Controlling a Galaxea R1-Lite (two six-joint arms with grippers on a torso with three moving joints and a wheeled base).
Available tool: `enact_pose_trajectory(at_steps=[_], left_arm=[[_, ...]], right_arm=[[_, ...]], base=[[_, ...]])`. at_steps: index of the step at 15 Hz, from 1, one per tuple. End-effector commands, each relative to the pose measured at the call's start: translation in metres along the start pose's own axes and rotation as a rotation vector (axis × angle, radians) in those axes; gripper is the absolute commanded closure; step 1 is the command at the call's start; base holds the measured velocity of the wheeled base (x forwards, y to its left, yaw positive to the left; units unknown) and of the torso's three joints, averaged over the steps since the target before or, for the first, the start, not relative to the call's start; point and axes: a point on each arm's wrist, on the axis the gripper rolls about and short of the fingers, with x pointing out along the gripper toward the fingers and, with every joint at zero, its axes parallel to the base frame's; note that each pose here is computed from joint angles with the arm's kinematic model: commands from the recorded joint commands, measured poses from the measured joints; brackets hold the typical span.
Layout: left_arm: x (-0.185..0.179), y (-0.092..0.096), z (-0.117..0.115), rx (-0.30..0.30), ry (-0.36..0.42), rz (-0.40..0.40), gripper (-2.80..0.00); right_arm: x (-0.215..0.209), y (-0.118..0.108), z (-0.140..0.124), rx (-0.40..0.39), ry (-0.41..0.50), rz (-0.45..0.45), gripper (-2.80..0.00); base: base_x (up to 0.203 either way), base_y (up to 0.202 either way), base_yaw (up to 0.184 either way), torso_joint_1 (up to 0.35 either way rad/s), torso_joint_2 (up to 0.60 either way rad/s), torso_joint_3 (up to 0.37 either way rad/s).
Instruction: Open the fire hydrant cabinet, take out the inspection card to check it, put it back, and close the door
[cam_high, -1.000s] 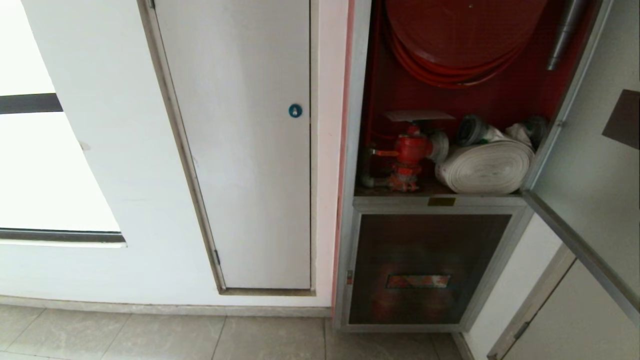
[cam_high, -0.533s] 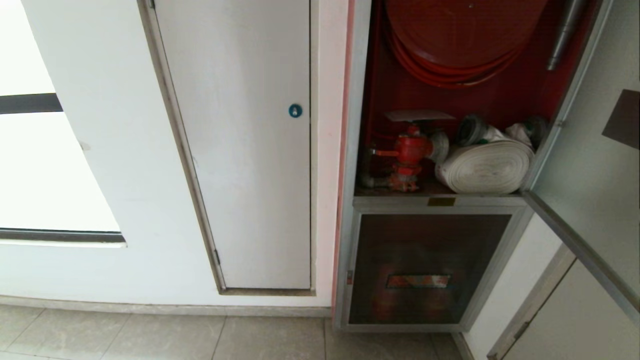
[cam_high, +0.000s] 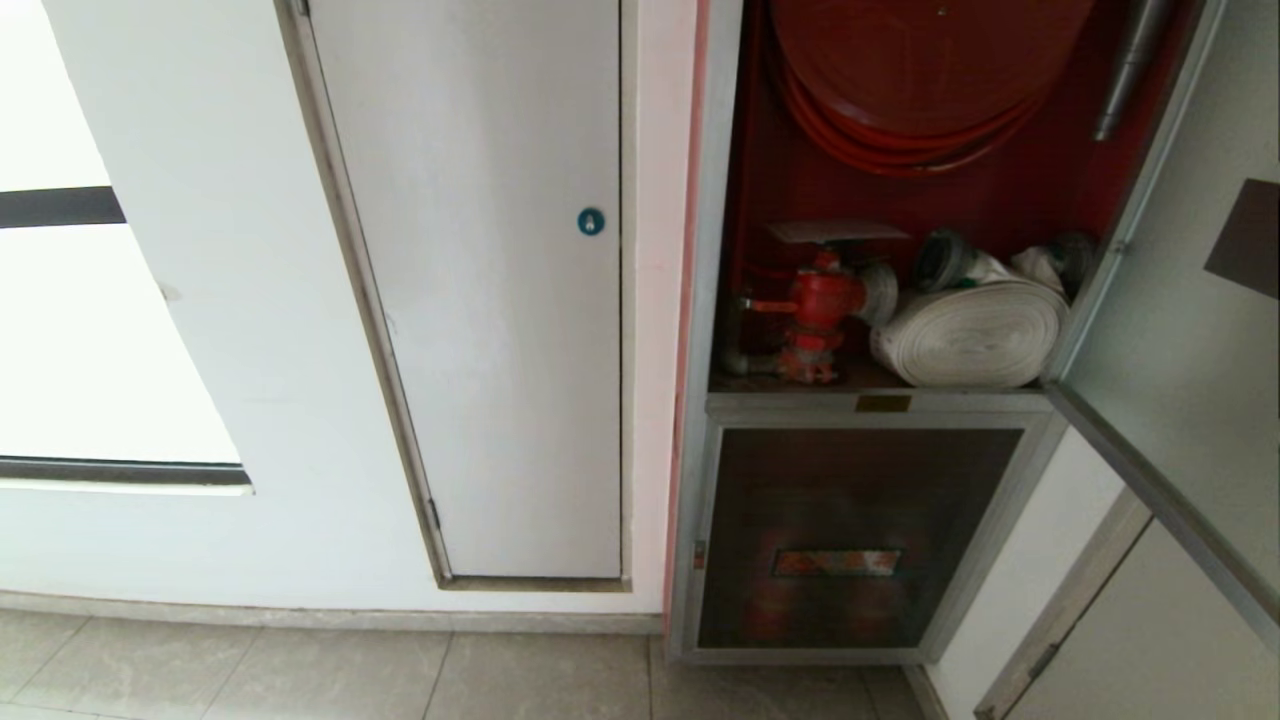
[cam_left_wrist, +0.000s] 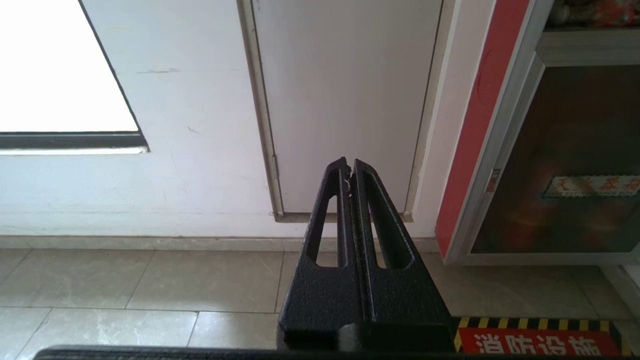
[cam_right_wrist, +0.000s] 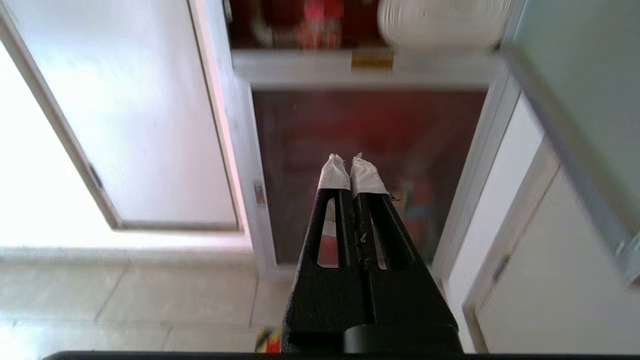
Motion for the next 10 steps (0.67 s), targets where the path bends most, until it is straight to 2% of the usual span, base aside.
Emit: enact_pose_trajectory(at_steps=[1,5,8,10], left_arm=[[0.001,0.000,-0.002,0.000,0.007,-0.001,0.00],[0.001,0.000,-0.002,0.000,0.007,0.000,0.00],[0.001,0.000,-0.002,0.000,0.007,-0.001,0.00],[0.000,0.000,-0.002,0.000,0.006,-0.001,0.00]], right_arm=[[-0.002,0.000,0.018,0.000,-0.032,0.000,0.00],[-0.005,0.001,0.050,-0.009,-0.074,-0.023,0.00],[-0.004,-0.001,0.058,-0.089,-0.075,-0.143,0.00],[-0.003,-0.003,0.067,-0.107,-0.073,-0.243,0.00]], base=[[0.000,0.000,0.000,0.000,0.00,0.000],[0.000,0.000,0.000,0.000,0.00,0.000],[0.000,0.000,0.000,0.000,0.00,0.000],[0.000,0.000,0.000,0.000,0.00,0.000]])
